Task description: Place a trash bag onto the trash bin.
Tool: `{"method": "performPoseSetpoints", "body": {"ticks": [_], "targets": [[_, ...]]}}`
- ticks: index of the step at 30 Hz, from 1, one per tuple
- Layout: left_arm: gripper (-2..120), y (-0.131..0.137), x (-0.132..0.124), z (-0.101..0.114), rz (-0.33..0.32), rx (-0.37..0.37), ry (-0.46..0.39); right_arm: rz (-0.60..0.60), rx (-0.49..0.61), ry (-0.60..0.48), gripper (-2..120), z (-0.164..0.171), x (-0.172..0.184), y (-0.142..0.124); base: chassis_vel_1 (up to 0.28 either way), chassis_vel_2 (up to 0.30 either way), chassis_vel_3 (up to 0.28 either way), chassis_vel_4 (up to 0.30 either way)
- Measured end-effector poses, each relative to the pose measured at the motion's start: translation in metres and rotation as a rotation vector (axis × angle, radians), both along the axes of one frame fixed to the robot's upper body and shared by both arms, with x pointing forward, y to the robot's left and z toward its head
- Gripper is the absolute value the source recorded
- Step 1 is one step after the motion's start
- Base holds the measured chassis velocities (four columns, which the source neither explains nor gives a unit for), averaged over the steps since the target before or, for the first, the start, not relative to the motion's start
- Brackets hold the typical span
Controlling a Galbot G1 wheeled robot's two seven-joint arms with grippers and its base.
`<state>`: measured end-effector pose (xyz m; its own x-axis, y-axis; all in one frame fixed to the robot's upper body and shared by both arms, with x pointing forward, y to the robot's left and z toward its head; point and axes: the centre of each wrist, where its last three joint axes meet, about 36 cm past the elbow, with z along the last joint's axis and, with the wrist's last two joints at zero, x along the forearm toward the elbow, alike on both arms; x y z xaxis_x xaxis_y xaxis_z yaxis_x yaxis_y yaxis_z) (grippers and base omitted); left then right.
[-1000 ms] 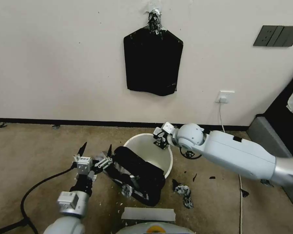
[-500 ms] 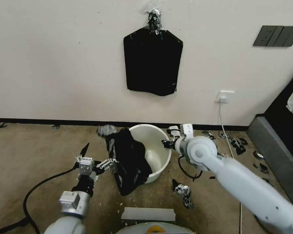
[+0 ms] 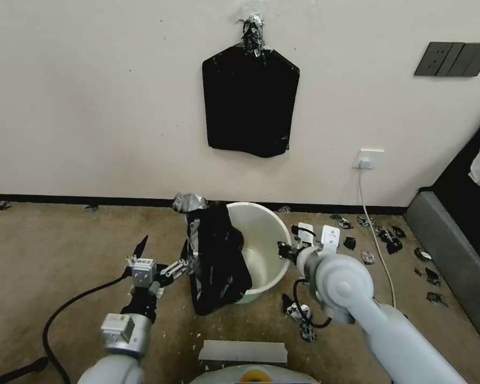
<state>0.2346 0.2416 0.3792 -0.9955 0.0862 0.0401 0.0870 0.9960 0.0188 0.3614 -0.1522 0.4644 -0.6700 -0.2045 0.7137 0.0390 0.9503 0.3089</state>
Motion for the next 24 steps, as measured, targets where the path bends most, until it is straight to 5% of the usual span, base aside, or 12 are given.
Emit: {"method": "performPoseSetpoints", "body": {"ticks": [24], "targets": [[100,0.003,0.0,0.004,0.004,0.005,-0.01,-0.038,-0.098,0.05,2,-0.043,-0.026,0.016,0.0,0.0,0.0,0.0]]}}
